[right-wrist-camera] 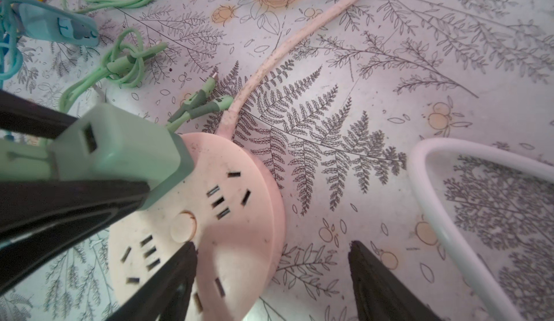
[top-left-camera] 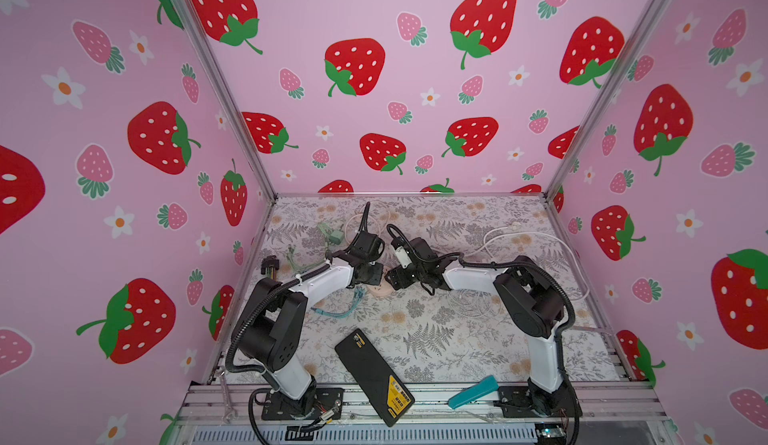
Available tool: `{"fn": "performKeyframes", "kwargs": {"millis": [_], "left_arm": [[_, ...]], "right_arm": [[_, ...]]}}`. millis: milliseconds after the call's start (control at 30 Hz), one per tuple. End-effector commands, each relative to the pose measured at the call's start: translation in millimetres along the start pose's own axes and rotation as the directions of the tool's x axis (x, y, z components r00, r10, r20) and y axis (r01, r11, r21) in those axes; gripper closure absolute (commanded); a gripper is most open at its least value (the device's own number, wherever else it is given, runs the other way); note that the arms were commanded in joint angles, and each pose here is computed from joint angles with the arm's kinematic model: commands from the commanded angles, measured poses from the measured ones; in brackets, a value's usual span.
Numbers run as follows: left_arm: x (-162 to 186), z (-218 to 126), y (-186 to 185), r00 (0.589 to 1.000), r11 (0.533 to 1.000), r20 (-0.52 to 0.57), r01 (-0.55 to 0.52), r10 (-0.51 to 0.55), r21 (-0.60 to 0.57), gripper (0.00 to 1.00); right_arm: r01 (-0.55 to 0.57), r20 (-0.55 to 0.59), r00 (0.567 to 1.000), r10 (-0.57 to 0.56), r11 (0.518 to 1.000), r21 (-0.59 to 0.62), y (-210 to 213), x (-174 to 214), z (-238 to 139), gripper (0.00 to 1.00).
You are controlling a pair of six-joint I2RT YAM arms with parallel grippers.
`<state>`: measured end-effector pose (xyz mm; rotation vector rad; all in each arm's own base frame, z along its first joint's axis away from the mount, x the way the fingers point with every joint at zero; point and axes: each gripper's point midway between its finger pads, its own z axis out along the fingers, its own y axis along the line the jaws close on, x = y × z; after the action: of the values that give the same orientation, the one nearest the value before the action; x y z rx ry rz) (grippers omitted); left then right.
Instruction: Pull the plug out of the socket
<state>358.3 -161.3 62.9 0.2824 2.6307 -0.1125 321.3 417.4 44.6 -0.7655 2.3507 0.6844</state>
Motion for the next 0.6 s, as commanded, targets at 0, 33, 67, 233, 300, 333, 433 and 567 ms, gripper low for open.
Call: {"fn": "performKeyframes", "kwargs": {"millis": [0, 33, 67, 233, 300, 333, 433, 567], "left_arm": [[-8, 1, -12, 0.998, 0.995, 0.001, 0.057, -0.057, 0.077, 0.81], [-8, 1, -11, 0.998, 0.995, -0.003, 0.065, -0.065, 0.080, 0.82], [-8, 1, -10, 0.997, 0.993, -0.004, 0.075, -0.075, 0.089, 0.82], [-6, 0, -8, 0.993, 0.983, -0.013, 0.117, -0.116, 0.143, 0.85], [-6, -1, -7, 0.991, 0.977, -0.016, 0.135, -0.134, 0.163, 0.85], [-5, 0, -7, 0.990, 0.975, -0.021, 0.144, -0.142, 0.171, 0.85], [-4, 1, -7, 0.988, 0.973, -0.035, 0.152, -0.148, 0.175, 0.86], [-3, 2, -6, 0.989, 0.975, -0.038, 0.150, -0.145, 0.162, 0.86]], "right_arm": [[-0.002, -0.101, 0.995, 0.008, 0.998, 0.059, -13, 32, 12, 0.19], [-0.001, -0.102, 0.995, 0.007, 0.998, 0.061, -13, 32, 12, 0.19], [-0.001, -0.104, 0.995, 0.008, 0.998, 0.065, -14, 33, 12, 0.19], [-0.002, -0.117, 0.993, 0.012, 0.996, 0.084, -18, 37, 14, 0.19], [-0.001, -0.136, 0.991, 0.013, 0.996, 0.089, -19, 40, 16, 0.20], [-0.001, -0.155, 0.988, 0.013, 0.997, 0.077, -17, 44, 18, 0.19], [0.001, -0.189, 0.982, 0.013, 0.997, 0.074, -17, 50, 20, 0.20], [0.010, -0.191, 0.982, 0.010, 0.995, 0.103, -22, 51, 17, 0.20]]}}
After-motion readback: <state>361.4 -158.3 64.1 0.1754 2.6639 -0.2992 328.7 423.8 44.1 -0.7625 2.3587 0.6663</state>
